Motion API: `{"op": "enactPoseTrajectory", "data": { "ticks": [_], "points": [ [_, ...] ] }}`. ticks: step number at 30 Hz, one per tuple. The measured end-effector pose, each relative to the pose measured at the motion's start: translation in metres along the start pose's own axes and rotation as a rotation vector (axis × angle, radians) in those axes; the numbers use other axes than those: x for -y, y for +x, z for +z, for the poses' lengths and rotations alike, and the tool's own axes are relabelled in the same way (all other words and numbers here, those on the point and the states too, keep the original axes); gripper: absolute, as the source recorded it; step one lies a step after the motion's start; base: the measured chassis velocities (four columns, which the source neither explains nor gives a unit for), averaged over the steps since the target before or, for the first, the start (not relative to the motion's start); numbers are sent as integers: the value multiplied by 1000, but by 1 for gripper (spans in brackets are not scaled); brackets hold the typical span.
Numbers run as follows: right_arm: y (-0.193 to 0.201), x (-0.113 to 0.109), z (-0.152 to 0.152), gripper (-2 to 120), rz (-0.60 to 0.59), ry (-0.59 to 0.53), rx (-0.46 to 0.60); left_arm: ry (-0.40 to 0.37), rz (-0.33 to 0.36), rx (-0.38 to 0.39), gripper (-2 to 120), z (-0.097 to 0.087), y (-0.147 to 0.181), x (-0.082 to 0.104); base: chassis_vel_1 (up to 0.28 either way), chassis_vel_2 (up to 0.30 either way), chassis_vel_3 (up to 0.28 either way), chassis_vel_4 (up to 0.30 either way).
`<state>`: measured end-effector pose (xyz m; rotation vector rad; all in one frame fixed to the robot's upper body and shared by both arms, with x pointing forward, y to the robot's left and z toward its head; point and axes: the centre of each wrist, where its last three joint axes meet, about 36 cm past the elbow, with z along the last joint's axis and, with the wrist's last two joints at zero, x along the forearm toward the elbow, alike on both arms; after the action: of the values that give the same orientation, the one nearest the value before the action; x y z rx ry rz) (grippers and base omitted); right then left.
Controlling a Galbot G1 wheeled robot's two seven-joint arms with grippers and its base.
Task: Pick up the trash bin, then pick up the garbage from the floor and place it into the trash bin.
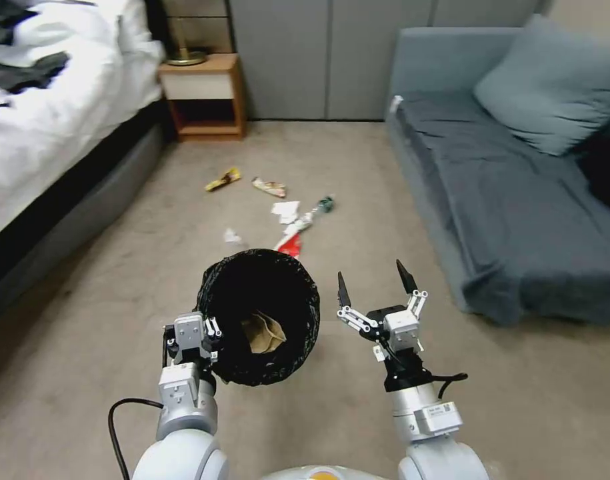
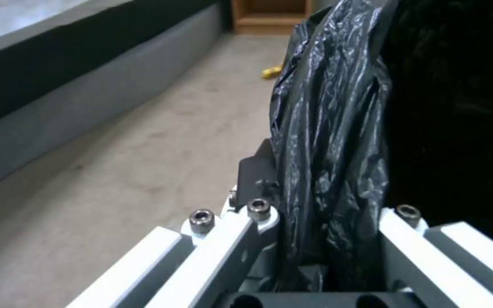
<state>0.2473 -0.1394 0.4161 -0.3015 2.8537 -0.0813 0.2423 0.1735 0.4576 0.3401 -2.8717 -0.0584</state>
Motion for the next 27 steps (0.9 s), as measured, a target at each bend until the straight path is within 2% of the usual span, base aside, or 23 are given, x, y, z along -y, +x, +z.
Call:
{"op": "enactPoseTrajectory", "data": {
  "ticks": [27],
  "points": [
    [1,1,0,100,-9,8,10,-2,0,7,1,-2,3,0,6,7,6,4]
  ]
}}
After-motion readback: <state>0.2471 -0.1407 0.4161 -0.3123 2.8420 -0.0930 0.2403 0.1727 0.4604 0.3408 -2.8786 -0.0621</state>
